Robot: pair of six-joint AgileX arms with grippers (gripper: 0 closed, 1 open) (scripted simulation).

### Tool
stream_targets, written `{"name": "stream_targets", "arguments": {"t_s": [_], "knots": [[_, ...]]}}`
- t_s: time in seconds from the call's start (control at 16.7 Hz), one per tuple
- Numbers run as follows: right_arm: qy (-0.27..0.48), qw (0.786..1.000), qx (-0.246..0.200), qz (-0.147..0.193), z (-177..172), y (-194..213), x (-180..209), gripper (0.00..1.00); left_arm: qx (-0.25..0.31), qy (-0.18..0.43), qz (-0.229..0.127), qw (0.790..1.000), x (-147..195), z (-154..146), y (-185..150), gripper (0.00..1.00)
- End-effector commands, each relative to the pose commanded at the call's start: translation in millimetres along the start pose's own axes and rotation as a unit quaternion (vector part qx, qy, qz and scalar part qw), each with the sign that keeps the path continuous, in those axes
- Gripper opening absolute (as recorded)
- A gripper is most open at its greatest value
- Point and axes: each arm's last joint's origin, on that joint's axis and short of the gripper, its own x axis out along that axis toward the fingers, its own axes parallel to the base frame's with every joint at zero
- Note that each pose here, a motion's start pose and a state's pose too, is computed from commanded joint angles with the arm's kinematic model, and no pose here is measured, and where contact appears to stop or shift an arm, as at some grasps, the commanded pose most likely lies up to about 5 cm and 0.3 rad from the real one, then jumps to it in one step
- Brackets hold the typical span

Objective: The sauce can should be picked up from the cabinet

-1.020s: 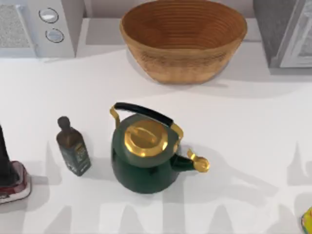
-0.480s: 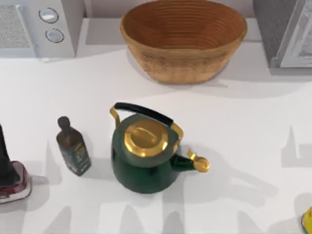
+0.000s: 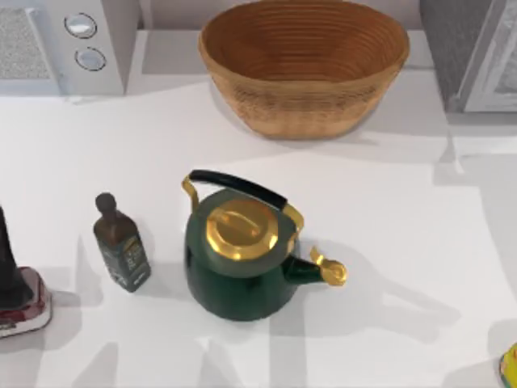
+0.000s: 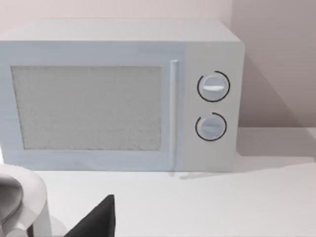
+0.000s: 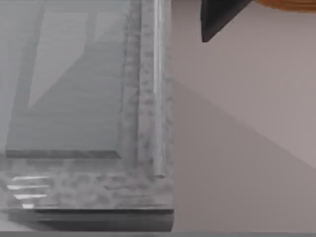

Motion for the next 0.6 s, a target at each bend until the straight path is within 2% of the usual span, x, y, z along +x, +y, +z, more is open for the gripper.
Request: {"name": "stream_targets", "arguments": {"t_s": [0.3,0.6], "knots": [[-0.007,1.0,0.0,0.0,77.0,16.1,50.3,1.0,0.0,0.0,0.0,1.0,0.0,0.0,0.0,1.0],[-0.014,1.0,0.002,0.002,111.4,28.8,83.3,1.0,0.0,0.0,0.0,1.0,0.0,0.0,0.0,1.0]]}}
